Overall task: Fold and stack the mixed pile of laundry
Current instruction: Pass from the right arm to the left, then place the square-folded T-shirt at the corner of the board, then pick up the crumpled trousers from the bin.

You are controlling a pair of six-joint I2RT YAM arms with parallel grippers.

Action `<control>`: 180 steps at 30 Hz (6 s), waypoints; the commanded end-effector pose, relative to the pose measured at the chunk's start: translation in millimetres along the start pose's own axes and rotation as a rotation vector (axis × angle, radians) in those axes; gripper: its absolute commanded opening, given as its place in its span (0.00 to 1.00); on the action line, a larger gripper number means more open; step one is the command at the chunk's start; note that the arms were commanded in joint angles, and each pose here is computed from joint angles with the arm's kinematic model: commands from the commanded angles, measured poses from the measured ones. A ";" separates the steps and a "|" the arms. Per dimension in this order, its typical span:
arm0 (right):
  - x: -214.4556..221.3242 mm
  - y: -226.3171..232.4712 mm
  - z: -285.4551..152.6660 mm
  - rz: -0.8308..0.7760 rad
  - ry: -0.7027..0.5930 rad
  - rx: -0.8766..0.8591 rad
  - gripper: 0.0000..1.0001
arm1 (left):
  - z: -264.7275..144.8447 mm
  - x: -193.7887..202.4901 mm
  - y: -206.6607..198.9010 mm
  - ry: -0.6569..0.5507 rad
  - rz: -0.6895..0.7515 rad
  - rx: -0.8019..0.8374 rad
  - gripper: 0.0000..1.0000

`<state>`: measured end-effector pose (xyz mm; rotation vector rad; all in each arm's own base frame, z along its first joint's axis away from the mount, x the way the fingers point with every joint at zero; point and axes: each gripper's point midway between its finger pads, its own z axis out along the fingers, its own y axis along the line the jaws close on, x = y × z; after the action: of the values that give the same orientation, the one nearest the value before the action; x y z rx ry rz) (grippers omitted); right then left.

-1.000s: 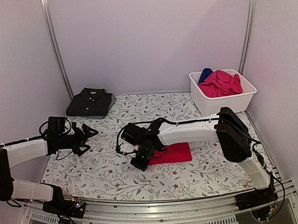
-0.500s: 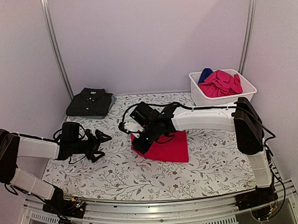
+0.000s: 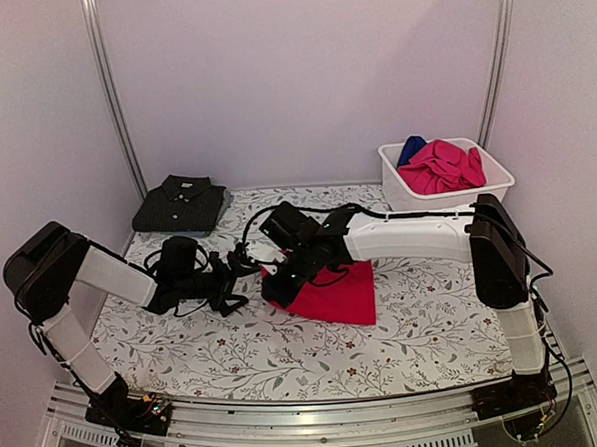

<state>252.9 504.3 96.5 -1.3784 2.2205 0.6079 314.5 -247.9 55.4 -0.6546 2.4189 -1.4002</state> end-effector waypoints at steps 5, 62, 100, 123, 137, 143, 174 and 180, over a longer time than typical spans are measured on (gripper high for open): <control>-38.0 9.2 -7.3 0.002 -0.099 -0.056 0.00 | 41.1 7.4 -21.1 0.059 0.023 0.076 0.92; 14.0 -141.8 -165.3 0.427 -0.320 0.167 0.99 | -26.9 -303.8 -131.8 -0.252 1.084 -0.764 0.00; 1.6 -144.2 -136.4 0.457 -0.249 0.092 0.99 | -120.3 -401.0 -103.9 -0.421 0.966 -0.666 0.00; 2.2 -153.6 -114.5 0.454 -0.159 0.092 0.99 | -144.0 -484.6 -3.6 -0.561 0.767 -0.701 0.45; 4.7 -152.9 -113.7 0.438 -0.144 0.091 0.99 | -198.9 -506.8 19.4 -0.739 0.540 -0.807 1.00; -3.6 -182.7 -138.1 0.468 -0.197 0.165 0.99 | -202.3 -492.3 -36.0 -0.769 0.669 -0.792 1.00; 118.8 -488.9 -389.4 0.958 -0.537 0.744 0.99 | -158.9 -333.1 -157.7 -0.606 0.692 -0.399 1.00; 153.9 -536.6 -321.9 0.958 -0.391 0.732 0.99 | -152.0 -319.2 -136.4 -0.530 0.652 -0.443 1.00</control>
<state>619.3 -14.3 234.7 0.2522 2.2058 0.2551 567.0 -26.4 276.8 -0.2093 2.1091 -0.3576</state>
